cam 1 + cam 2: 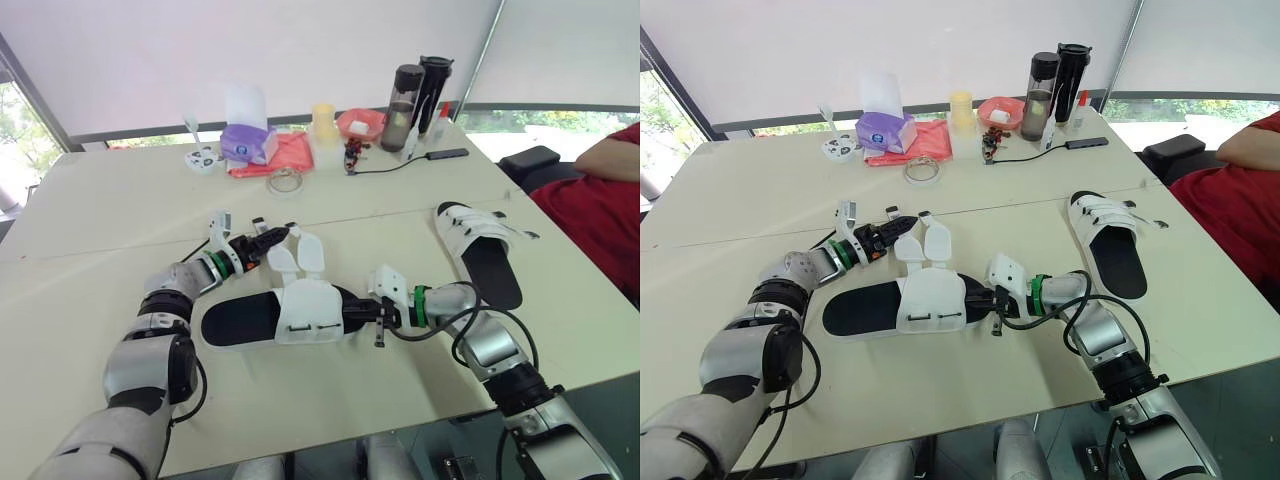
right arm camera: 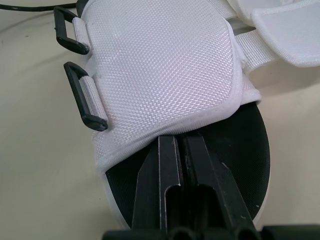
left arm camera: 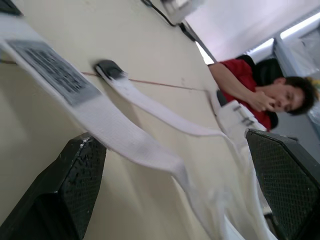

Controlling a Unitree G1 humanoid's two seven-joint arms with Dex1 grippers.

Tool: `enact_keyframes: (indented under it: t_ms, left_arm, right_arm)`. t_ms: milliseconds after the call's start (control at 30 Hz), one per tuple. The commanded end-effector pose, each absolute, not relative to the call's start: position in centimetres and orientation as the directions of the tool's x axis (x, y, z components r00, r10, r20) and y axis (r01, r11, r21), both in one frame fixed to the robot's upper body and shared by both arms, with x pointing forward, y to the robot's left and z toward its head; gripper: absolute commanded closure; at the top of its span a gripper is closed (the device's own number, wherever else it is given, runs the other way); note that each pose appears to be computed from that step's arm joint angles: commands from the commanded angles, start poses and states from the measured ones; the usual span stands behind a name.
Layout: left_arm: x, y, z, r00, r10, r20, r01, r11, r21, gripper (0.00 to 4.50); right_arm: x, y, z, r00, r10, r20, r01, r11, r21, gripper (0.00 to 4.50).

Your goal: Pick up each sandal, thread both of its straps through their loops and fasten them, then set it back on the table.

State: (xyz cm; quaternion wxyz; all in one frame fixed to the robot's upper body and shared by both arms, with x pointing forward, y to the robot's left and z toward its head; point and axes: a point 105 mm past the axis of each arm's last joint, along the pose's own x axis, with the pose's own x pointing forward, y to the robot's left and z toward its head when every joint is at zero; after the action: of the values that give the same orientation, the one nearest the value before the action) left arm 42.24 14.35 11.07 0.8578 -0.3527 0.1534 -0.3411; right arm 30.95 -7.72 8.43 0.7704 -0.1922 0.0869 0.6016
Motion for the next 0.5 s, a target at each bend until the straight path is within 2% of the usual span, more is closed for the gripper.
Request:
enact_keyframes:
  t_ms: [33,100,133,200,233,300,367,433,500]
  left_arm:
    - [42.9,13.9,13.5,0.704,-0.708,0.051,0.573,0.524,-0.630,1.59]
    - [42.6,13.5,14.5,0.667,-0.741,0.077,0.650,0.528,-0.547,2.61]
    - [42.6,13.5,14.9,0.660,-0.746,0.087,0.665,0.526,-0.530,3.05]
    - [42.6,13.7,15.8,0.649,-0.754,0.102,0.693,0.531,-0.487,4.19]
    - [42.6,13.7,16.2,0.647,-0.756,0.097,0.703,0.543,-0.460,4.46]
    - [42.4,13.6,16.7,0.636,-0.766,0.093,0.722,0.548,-0.422,4.46]
    - [42.1,13.3,17.0,0.618,-0.783,0.075,0.760,0.570,-0.313,4.46]
    - [41.5,12.6,17.8,0.586,-0.809,0.057,0.807,0.575,-0.134,4.46]
    - [40.4,11.5,18.7,0.543,-0.839,0.036,0.831,0.543,0.119,4.46]
  right_arm:
    - [30.5,-7.5,6.6,0.249,0.873,-0.419,-0.967,0.199,-0.160,4.46]
    - [30.5,-7.6,6.5,0.251,0.872,-0.419,-0.966,0.202,-0.160,4.46]
    - [30.5,-7.6,6.5,0.252,0.872,-0.420,-0.966,0.202,-0.160,4.46]
    - [30.5,-7.6,6.5,0.253,0.871,-0.421,-0.966,0.203,-0.159,4.46]
    - [30.5,-7.7,6.4,0.253,0.871,-0.421,-0.966,0.204,-0.158,4.46]
    - [30.5,-7.7,6.4,0.253,0.871,-0.422,-0.966,0.205,-0.158,4.46]
    - [30.6,-7.7,6.3,0.255,0.870,-0.422,-0.966,0.206,-0.158,4.46]
    - [30.6,-7.8,6.4,0.256,0.870,-0.422,-0.965,0.207,-0.159,4.46]
    - [30.7,-7.8,6.3,0.258,0.869,-0.423,-0.965,0.208,-0.161,4.46]
